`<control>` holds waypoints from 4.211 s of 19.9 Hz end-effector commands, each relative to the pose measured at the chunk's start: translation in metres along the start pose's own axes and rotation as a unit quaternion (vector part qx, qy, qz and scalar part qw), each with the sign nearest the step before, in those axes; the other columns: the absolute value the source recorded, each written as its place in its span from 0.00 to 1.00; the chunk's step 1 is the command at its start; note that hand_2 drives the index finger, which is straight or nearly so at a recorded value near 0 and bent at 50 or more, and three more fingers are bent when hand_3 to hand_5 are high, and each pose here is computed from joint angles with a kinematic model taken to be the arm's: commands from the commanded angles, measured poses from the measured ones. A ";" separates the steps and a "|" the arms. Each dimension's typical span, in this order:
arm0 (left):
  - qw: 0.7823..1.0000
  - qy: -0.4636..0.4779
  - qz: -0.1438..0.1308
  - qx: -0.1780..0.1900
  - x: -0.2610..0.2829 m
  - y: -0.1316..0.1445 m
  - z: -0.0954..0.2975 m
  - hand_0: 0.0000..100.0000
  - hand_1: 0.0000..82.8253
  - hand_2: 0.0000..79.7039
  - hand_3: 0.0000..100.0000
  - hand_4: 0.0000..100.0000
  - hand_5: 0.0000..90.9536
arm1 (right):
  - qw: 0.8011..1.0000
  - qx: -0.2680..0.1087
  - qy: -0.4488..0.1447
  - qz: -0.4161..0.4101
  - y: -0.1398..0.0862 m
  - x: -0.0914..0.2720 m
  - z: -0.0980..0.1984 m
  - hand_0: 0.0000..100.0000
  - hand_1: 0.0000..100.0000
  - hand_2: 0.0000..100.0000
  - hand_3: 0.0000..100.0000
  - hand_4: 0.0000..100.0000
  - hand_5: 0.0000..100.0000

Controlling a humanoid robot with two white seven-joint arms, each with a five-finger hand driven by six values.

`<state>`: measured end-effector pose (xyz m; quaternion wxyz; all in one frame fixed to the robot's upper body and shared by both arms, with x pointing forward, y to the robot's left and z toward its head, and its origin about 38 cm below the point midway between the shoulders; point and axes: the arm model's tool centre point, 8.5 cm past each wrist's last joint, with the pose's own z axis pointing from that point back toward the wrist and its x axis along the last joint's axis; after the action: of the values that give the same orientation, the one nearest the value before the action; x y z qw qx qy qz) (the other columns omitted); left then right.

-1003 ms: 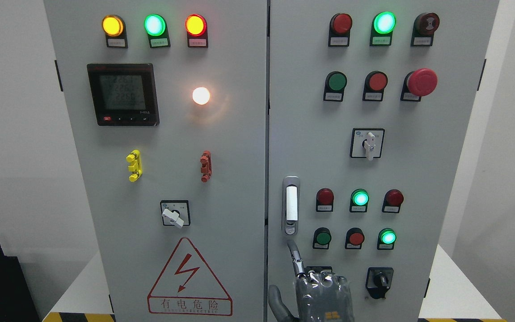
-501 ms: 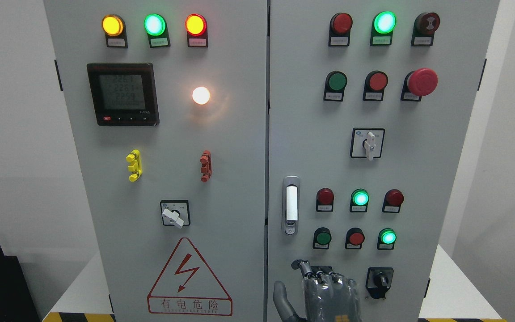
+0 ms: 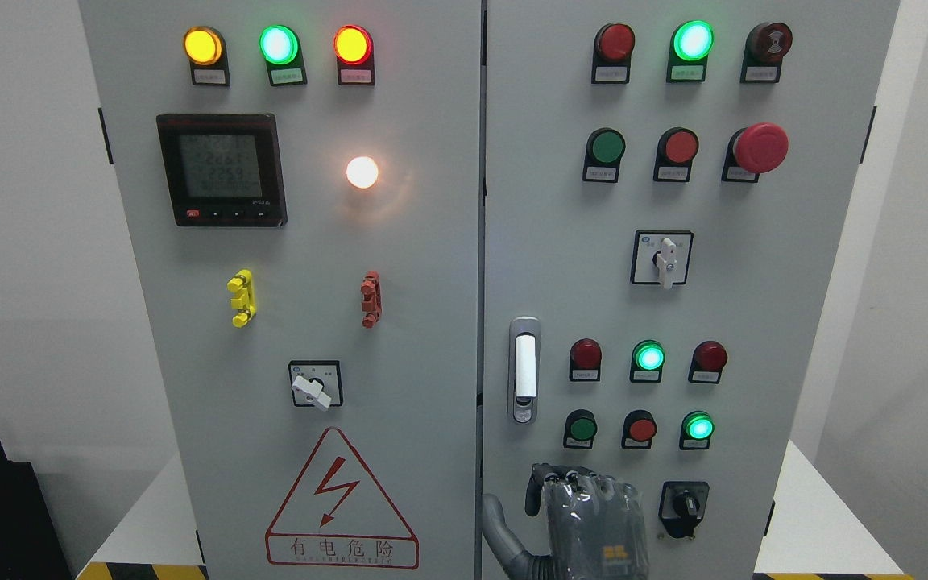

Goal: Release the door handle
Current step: 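Move the right hand up alongside the silver latch handle, then close the right hand fingers around the silver latch handle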

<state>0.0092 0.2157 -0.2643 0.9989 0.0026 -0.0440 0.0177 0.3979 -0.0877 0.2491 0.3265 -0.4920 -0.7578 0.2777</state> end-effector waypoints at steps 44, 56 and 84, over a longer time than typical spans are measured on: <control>1.000 0.003 -0.015 -0.002 0.002 -0.001 0.000 0.12 0.47 0.00 0.00 0.00 0.00 | 0.999 -0.034 0.020 0.030 -0.024 -0.018 -0.072 0.33 0.32 1.00 1.00 1.00 0.97; 1.000 0.003 -0.016 -0.002 0.002 -0.001 0.000 0.12 0.47 0.00 0.00 0.00 0.00 | 0.999 -0.038 0.027 0.025 -0.026 -0.020 -0.071 0.42 0.32 1.00 1.00 1.00 0.97; 1.000 0.003 -0.016 -0.003 0.002 -0.002 0.000 0.12 0.47 0.00 0.00 0.00 0.00 | 0.998 -0.056 0.030 0.020 -0.037 -0.021 -0.067 0.43 0.30 1.00 1.00 1.00 0.96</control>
<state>0.0093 0.2149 -0.2642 0.9990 0.0016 -0.0443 0.0051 0.4351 -0.1113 0.3089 0.3185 -0.5296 -0.7507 0.2336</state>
